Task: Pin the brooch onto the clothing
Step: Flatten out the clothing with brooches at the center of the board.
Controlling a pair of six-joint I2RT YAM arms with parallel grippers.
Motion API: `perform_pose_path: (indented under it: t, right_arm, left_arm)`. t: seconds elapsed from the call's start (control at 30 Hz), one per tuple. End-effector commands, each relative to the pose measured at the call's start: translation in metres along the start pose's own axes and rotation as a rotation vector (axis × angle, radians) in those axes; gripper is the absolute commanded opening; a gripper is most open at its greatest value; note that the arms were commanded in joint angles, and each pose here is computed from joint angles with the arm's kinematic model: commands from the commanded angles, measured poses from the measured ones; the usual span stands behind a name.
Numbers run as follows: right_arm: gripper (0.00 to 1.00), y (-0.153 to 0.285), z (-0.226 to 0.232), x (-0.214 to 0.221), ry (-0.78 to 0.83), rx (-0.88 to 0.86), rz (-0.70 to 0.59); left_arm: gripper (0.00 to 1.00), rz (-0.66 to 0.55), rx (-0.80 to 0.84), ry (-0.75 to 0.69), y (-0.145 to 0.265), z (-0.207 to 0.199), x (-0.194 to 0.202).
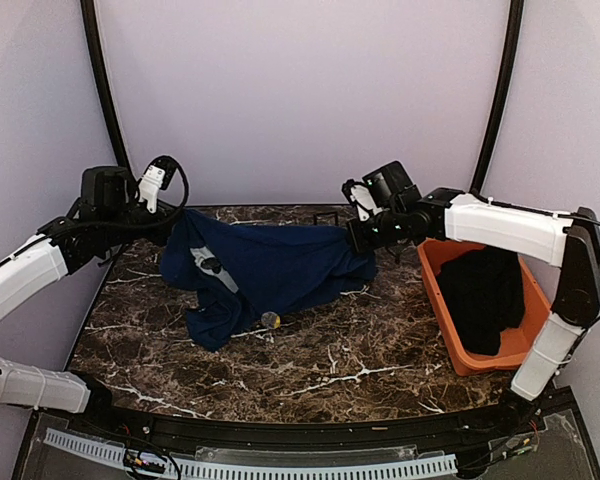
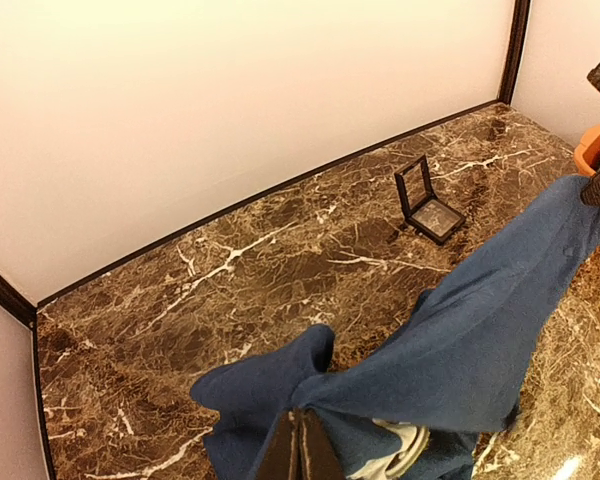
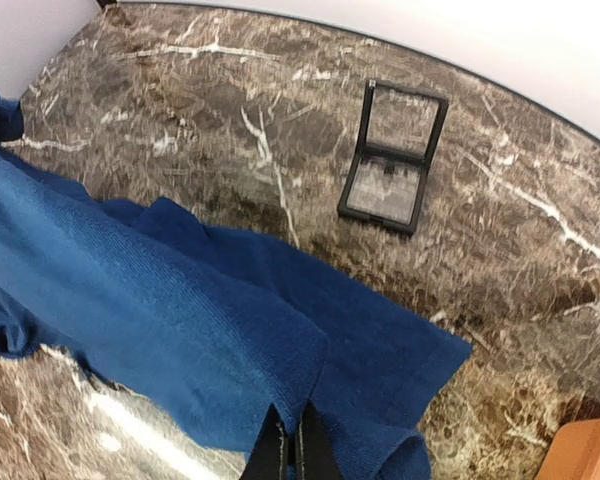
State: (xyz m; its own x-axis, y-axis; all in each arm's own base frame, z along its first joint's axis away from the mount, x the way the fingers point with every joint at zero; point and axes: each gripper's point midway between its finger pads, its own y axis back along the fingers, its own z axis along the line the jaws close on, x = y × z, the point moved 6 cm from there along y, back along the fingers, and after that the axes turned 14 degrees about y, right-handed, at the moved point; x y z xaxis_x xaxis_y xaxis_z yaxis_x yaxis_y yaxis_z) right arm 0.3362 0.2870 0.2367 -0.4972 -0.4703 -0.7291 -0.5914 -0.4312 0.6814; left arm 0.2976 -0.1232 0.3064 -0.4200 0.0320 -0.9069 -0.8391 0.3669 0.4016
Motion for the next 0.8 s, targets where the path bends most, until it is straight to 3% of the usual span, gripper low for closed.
perform_pose_path:
  t: [0.0, 0.43, 0.6, 0.77]
  right_arm:
    - [0.0, 0.024, 0.003, -0.005, 0.019, -0.027, -0.093]
    - [0.0, 0.123, -0.013, -0.054, 0.028, 0.083, -0.366]
    - [0.0, 0.158, -0.011, -0.064, 0.035, 0.053, -0.455]
    - [0.0, 0.19, -0.002, -0.057, 0.074, -0.006, -0.557]
  left_arm:
    - [0.01, -0.037, 0.037, -0.01, 0.008, -0.004, -0.005]
    - [0.01, -0.039, 0.201, -0.108, 0.034, -0.052, -0.018]
    - [0.01, 0.021, 0.304, -0.13, 0.045, -0.067, -0.008]
    - [0.01, -0.029, 0.372, -0.161, 0.078, -0.074, -0.002]
